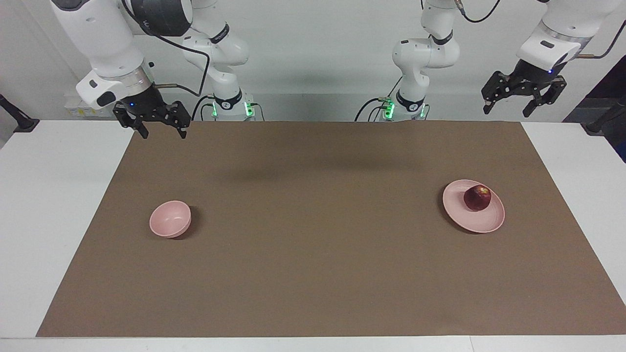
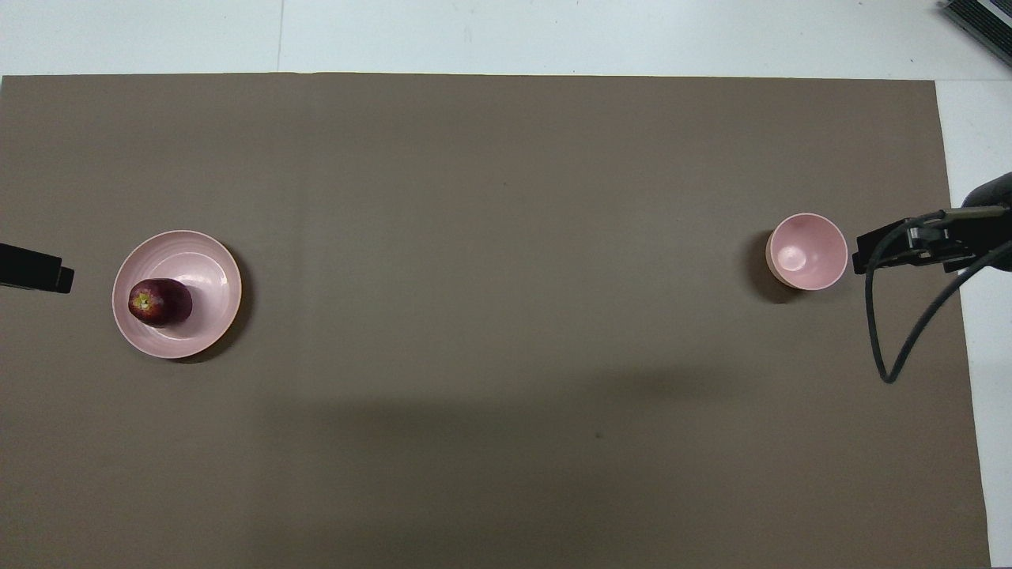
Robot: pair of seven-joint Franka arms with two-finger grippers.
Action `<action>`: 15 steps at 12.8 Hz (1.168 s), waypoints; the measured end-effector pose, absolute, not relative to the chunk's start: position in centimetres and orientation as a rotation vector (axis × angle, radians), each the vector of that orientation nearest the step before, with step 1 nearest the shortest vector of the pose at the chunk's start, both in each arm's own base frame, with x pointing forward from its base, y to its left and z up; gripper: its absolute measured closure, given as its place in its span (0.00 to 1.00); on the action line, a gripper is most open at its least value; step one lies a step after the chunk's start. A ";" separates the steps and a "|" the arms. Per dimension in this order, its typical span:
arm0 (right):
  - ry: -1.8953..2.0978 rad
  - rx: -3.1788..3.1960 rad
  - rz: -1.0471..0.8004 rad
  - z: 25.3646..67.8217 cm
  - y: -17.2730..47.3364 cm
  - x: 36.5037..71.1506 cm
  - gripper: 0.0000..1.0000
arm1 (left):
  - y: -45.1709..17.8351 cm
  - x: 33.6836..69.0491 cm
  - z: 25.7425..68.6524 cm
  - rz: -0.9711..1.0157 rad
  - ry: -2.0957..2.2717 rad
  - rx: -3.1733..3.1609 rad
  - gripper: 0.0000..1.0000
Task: Move apple from plate to bowl
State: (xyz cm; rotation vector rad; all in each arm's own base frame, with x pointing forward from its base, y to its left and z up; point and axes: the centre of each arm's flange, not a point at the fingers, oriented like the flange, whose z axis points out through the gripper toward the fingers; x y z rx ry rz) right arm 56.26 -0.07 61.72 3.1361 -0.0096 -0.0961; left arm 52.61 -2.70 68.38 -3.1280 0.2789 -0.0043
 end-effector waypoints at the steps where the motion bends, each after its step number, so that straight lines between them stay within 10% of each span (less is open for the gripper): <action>1: -0.010 3.136 -0.096 61.7 -0.1 56.3 0.00 | -2.7 52.6 68.4 -0.004 0.279 -3.128 0.00; 15: -0.010 3.136 -0.096 61.7 -0.1 56.3 0.00 | -3.5 52.5 68.4 -0.005 0.301 -3.126 0.00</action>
